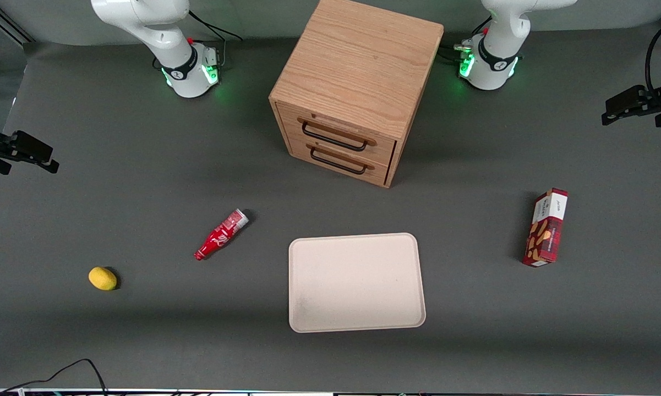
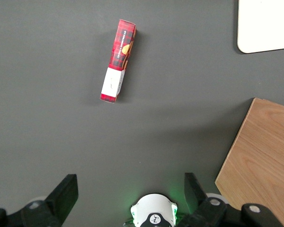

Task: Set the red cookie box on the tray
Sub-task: 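Move the left gripper down over the red plaid cookie box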

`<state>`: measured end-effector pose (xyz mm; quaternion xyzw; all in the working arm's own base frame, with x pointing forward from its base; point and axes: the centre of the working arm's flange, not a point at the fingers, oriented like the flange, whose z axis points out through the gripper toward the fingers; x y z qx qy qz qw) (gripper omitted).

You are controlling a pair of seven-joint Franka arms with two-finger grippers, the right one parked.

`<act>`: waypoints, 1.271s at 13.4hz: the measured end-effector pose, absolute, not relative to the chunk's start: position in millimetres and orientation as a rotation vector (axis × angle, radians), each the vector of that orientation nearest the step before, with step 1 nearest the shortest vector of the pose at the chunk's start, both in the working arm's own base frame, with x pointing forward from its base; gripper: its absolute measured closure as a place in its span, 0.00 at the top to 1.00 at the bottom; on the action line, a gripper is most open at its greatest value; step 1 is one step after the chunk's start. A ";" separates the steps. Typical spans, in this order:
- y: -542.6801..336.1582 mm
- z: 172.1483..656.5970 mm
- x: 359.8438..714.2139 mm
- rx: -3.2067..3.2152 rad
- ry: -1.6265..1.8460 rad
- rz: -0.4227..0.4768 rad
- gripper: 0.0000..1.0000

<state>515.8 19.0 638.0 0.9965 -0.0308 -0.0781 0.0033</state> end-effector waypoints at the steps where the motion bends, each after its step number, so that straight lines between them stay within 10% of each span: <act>1: 19.0 637.9 515.7 3.124 -0.097 -0.246 1.00; 10: 91.1 623.2 527.8 3.131 -0.237 -0.202 1.00; 17: 125.6 452.9 598.2 3.046 -0.487 -0.273 1.00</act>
